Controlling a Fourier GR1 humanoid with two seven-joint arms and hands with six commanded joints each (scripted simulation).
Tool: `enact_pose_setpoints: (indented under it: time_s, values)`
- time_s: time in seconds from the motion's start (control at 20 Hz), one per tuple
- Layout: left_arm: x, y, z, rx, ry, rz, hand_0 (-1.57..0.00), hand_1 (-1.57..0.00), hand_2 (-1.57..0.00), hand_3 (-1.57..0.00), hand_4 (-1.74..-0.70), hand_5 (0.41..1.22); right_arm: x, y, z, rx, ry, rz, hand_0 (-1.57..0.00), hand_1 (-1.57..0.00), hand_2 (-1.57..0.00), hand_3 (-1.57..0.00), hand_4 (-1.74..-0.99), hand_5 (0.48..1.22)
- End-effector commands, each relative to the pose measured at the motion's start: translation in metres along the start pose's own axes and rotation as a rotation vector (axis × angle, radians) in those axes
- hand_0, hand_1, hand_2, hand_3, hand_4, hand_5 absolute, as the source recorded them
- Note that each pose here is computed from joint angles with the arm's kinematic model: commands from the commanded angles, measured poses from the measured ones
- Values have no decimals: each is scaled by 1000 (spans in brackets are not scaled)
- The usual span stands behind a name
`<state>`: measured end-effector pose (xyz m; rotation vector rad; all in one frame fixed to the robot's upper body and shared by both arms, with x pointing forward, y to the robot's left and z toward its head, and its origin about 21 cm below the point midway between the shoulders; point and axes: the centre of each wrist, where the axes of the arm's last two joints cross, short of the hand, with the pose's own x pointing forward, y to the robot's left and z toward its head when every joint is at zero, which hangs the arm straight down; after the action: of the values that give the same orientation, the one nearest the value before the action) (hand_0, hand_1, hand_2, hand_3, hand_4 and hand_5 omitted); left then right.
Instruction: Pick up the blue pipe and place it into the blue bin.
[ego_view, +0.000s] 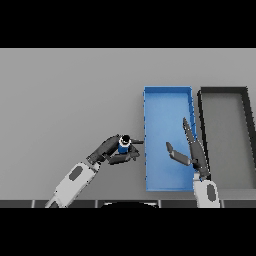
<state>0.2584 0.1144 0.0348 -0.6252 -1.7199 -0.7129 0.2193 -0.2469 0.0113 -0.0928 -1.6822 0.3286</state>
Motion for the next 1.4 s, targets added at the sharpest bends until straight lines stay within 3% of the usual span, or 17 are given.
enact_pose_setpoints:
  time_s: [0.0,0.2,0.6,0.8,1.0,1.2,1.35]
  values:
    - [4,2,1,-4,6,-2,-1551,-1553,-1555,-1445,-1723,1214,-2,0,3,3,-3,-3,1,1,1,1,-1217,635]
    - [19,-3,-8,-40,24,-6,-1563,-1564,-1565,-1443,-1726,1218,0,-5,2,-9,0,6,1,1,1,1,-1195,635]
    - [17,-2,-9,-58,55,-12,-1570,-1570,-1570,-1443,-1730,1220,1,2,5,21,31,-51,1,1,1,1,-1192,628]
    - [14,-2,-8,-53,48,-27,-1570,-1571,-1571,-1438,-1731,1220,5,-4,6,26,-5,-77,1,1,1,1,-1191,619]
    - [13,-5,-5,-59,46,-21,-1571,-1571,-1571,-1440,-1731,1221,39,-24,-4,165,-93,-209,1,1,1,1,-1203,573]
    - [16,-2,-6,-60,53,-34,-1571,-1571,-1571,-1440,-1731,1221,83,-31,-17,401,-149,-182,1,1,1,1,-1260,523]
    - [16,1,-5,-64,64,-37,-1571,-1571,-1571,-1439,-1731,1221,115,-23,-27,546,-209,-130,1,1,1,1,-1297,523]
